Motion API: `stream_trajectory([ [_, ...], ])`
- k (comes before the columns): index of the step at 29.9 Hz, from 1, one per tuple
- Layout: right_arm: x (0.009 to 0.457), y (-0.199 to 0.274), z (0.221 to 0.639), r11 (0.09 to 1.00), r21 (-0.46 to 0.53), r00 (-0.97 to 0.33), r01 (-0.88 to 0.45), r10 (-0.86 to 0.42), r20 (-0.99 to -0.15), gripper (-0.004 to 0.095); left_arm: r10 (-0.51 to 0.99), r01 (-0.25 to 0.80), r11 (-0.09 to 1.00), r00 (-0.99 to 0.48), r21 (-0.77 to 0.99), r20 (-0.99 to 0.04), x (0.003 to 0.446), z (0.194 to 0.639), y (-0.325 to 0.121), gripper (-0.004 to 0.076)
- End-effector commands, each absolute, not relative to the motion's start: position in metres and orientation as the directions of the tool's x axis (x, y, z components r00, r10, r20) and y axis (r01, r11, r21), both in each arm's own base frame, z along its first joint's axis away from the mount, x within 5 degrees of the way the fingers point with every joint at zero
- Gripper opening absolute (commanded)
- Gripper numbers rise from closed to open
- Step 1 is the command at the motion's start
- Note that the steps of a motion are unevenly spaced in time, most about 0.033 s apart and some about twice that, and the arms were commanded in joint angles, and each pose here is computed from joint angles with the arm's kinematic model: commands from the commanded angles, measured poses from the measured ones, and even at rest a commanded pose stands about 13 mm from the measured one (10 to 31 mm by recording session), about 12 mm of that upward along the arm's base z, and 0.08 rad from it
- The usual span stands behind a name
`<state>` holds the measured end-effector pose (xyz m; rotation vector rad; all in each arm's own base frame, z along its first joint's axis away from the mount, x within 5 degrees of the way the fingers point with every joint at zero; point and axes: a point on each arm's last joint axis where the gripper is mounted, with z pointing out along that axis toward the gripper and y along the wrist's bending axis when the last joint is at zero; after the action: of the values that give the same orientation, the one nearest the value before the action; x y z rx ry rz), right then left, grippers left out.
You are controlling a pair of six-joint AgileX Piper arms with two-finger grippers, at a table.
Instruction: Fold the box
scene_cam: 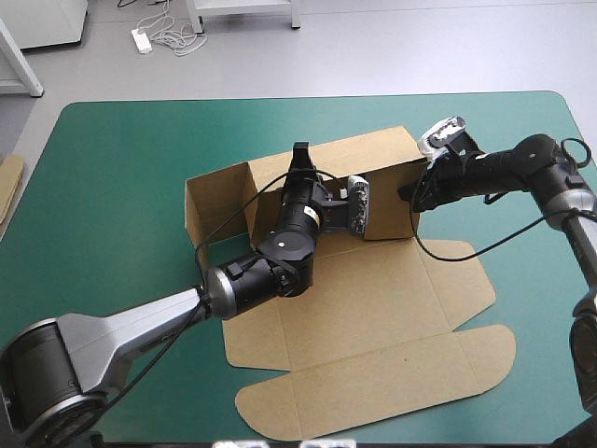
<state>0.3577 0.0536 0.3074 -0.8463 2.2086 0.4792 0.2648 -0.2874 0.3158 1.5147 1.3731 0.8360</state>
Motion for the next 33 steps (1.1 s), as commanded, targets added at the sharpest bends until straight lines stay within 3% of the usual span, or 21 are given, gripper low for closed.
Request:
stream_trajectory([
  [1,0.3559,0.0584,0.3325,0.725,0.075,-0.473,-0.684,-0.364,-0.802,0.0435,0.967,0.307,0.061,0.217,0.950,-0.133,0.2589,0.3450,-0.2879,-0.0009],
  [12,0.3568,0.0618,0.3355,0.710,0.082,-0.445,-0.699,-0.342,-0.828,0.0300,0.962,0.302,0.085,0.224,0.949,-0.157,0.2589,0.3460,-0.2891,-0.0009],
  [23,0.3551,0.0634,0.3356,0.692,0.091,-0.440,-0.716,-0.347,-0.828,-0.0020,0.961,0.282,0.082,0.233,0.956,-0.151,0.2592,0.3478,-0.2896,-0.0009],
  [29,0.3548,0.0646,0.3367,0.688,0.108,-0.443,-0.717,-0.330,-0.834,-0.0019,0.959,0.280,0.085,0.236,0.956,-0.154,0.2592,0.3481,-0.2900,-0.0002],
  [31,0.3549,0.0645,0.3367,0.690,0.107,-0.442,-0.716,-0.329,-0.834,-0.0018,0.958,0.281,0.086,0.238,0.956,-0.157,0.2584,0.3481,-0.2906,0.0032],
  [33,0.3549,0.0645,0.3367,0.690,0.107,-0.442,-0.716,-0.329,-0.834,-0.0019,0.956,0.281,0.093,0.244,0.955,-0.164,0.2557,0.3505,-0.2911,0.0116],
])
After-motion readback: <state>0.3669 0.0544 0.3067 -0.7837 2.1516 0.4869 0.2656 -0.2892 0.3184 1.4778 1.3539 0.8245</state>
